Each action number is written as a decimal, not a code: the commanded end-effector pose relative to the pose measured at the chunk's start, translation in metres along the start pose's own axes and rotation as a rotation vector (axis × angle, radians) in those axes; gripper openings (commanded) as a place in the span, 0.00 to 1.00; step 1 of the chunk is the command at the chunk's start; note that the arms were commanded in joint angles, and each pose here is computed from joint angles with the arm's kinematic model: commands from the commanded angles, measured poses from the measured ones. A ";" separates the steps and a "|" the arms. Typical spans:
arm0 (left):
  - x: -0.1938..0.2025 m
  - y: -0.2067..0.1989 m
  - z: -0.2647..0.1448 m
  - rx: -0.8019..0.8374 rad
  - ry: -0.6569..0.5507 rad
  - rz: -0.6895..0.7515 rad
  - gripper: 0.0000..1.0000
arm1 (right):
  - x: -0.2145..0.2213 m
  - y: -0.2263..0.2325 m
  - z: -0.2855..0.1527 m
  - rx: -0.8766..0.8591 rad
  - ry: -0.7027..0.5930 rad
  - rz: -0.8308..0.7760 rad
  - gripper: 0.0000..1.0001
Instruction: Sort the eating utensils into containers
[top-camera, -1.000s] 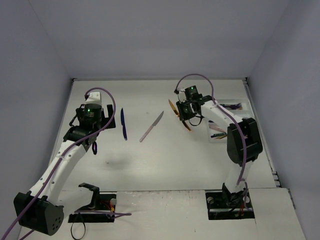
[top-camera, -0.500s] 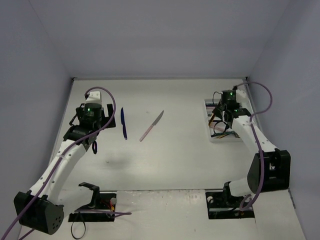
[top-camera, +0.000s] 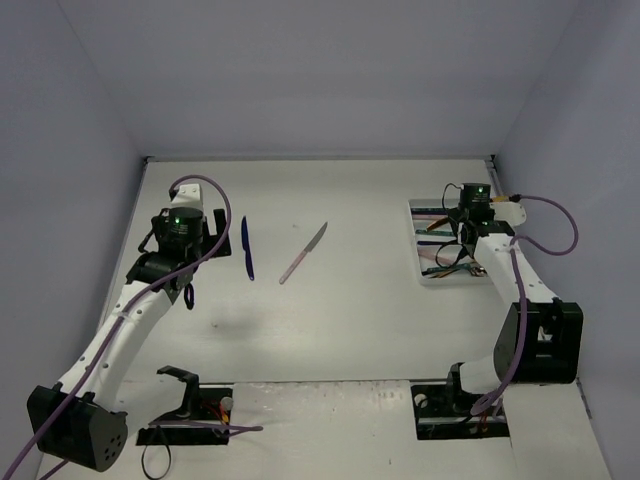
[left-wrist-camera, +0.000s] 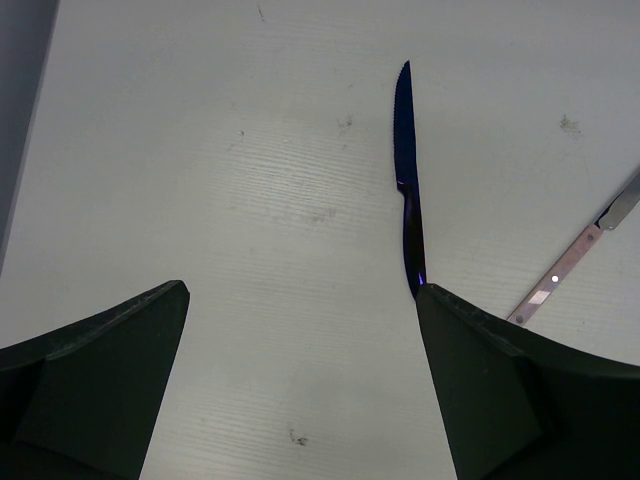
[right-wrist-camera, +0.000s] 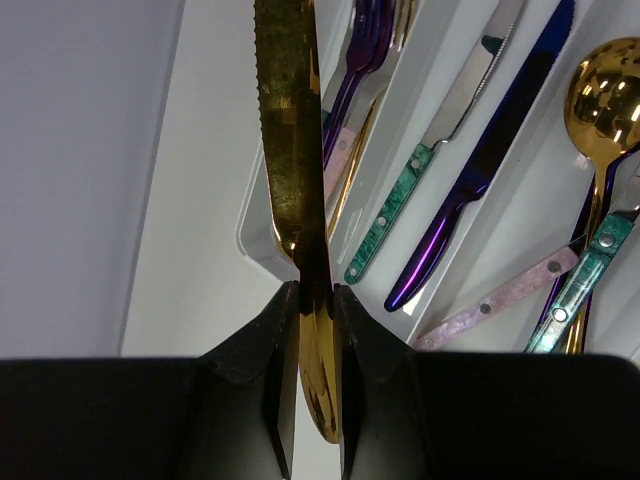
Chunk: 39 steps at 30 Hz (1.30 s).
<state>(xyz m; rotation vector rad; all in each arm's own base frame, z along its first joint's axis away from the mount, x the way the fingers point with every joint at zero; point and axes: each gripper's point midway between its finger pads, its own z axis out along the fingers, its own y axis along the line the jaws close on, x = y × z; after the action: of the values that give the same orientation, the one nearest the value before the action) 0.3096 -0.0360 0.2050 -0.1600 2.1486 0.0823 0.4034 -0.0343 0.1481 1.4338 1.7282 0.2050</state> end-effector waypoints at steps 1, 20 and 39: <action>-0.023 0.000 -0.008 0.006 -0.078 -0.029 0.97 | -0.019 0.003 0.018 0.020 -0.091 0.186 0.00; -0.024 -0.002 -0.009 0.016 -0.080 -0.030 0.97 | 0.020 -0.036 0.076 0.176 -0.052 0.248 0.04; -0.026 -0.001 -0.012 0.015 -0.088 -0.031 0.97 | 0.045 0.071 0.012 -0.135 -0.027 -0.324 0.62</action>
<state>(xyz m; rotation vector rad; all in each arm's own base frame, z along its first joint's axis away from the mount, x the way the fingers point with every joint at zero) 0.3085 -0.0357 0.2086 -0.1616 2.1368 0.0774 0.4344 -0.0243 0.0720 1.4781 1.8403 0.1041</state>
